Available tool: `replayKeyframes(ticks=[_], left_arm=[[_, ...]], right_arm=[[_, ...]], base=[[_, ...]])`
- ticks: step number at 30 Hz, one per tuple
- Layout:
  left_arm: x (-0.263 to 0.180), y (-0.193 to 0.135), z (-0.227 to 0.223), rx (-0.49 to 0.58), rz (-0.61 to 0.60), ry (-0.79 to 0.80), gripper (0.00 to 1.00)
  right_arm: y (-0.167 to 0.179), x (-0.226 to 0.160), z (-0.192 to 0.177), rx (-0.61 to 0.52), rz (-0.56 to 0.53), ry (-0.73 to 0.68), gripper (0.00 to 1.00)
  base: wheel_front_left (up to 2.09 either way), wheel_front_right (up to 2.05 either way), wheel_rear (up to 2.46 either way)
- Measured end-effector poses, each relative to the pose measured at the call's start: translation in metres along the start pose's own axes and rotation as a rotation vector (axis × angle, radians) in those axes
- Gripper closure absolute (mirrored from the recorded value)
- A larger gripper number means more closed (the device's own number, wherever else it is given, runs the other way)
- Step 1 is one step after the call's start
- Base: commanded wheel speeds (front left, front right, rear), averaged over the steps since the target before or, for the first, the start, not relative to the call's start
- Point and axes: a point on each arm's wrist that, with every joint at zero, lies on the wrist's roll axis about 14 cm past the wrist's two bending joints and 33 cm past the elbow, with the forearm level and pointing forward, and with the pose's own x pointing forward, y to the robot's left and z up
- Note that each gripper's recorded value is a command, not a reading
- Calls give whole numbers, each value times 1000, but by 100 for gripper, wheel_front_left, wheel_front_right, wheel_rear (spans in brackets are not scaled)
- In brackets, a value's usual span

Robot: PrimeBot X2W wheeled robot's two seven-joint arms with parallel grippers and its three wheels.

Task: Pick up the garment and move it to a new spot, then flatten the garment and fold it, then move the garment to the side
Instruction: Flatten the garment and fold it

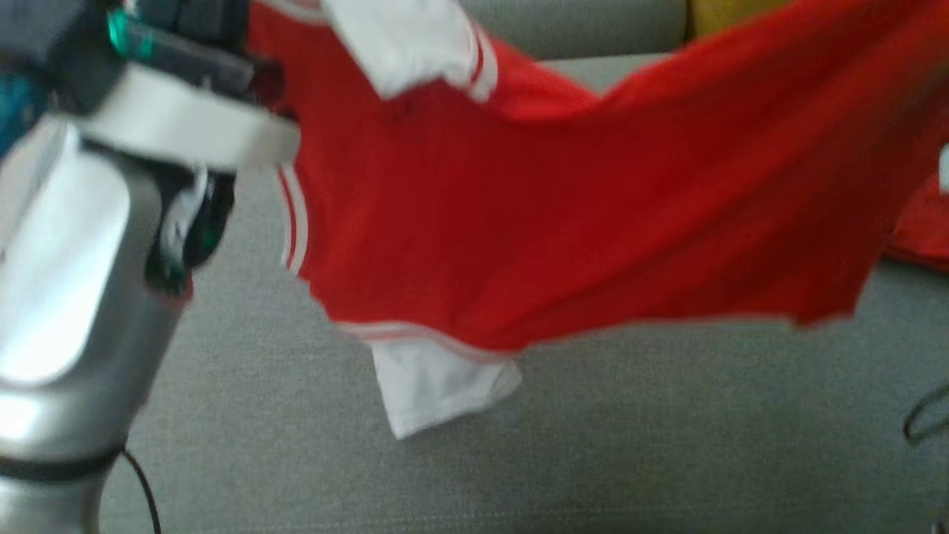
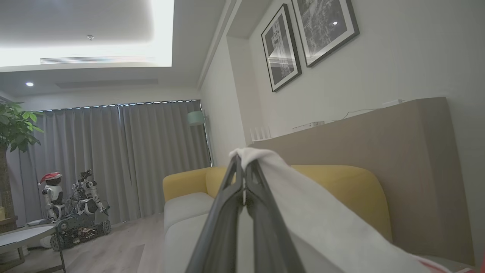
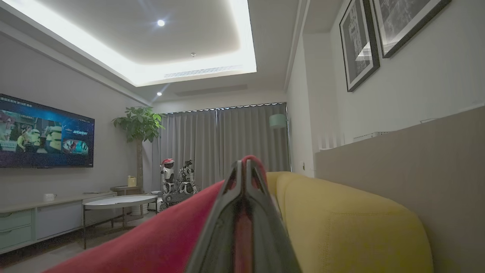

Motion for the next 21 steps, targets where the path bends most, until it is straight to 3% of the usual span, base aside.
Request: replayKeyframes(ticks=[11,14,18,21], left_arm=[[77,16,-42,41,-33,18,100],[85,39,-69,37,45,117,100],[110,65,-66,51,128,124,100],[124,75,-60,52,160,114,100]], right_arm=[[0,91,-12,76,53,-54,100],[-6,108,-33,114,22,-4,100],[1,142,-14,159,9,-107,100],[7,161,-19,161,7,-97,100]], base=[[0,0,0],[0,0,0],[0,0,0],[0,0,0]])
